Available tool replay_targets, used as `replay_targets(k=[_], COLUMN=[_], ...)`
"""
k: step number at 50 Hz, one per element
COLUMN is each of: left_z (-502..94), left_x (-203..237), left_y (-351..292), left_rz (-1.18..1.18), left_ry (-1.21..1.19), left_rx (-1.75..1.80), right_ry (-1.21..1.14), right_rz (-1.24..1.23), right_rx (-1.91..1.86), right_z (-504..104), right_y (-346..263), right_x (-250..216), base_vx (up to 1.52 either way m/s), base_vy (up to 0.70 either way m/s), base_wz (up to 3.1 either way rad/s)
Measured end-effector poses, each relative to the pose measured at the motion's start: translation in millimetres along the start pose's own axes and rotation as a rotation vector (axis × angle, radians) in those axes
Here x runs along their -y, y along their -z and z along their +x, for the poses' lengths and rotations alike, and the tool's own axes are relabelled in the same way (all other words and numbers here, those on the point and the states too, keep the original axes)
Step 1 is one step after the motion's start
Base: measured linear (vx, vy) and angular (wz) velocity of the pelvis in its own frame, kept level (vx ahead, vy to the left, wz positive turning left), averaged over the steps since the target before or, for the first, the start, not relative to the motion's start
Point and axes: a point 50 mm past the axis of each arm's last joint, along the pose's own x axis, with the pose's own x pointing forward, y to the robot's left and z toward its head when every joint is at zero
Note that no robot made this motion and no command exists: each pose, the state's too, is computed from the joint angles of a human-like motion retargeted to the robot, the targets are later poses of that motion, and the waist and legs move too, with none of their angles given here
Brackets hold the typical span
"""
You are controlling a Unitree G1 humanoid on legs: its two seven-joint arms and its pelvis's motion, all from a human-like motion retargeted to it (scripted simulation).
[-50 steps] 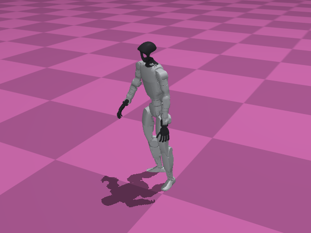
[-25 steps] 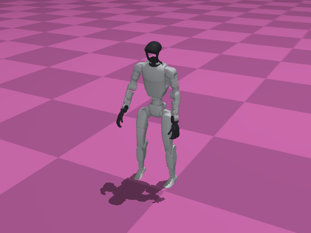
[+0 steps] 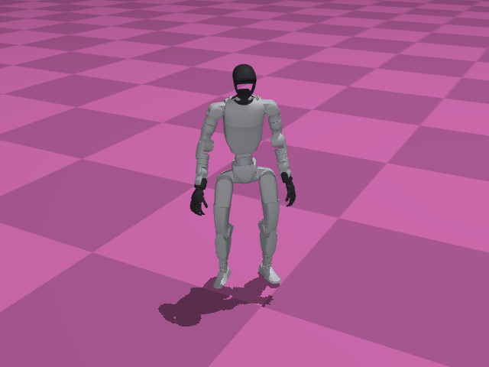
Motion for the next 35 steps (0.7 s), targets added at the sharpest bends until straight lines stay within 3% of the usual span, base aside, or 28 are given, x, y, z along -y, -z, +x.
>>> replay_targets(k=[19,35], left_z=[1.1,-1.2], left_x=[-6.7,-4.5], left_y=[-0.6,-26.2], left_rz=[0.004,0.009], left_ry=[-0.017,-0.028], left_rx=[0.005,0.153], right_ry=[-0.008,-0.032], right_rz=[0.031,-0.021], right_rx=[0.063,0.087], right_z=[-2.5,-5.2], right_y=[-10.4,-10.6], right_x=[-10.3,-17.0], base_vx=[0.03,0.04], base_vy=[0.13,-0.08], base_wz=[0.93,1.12])
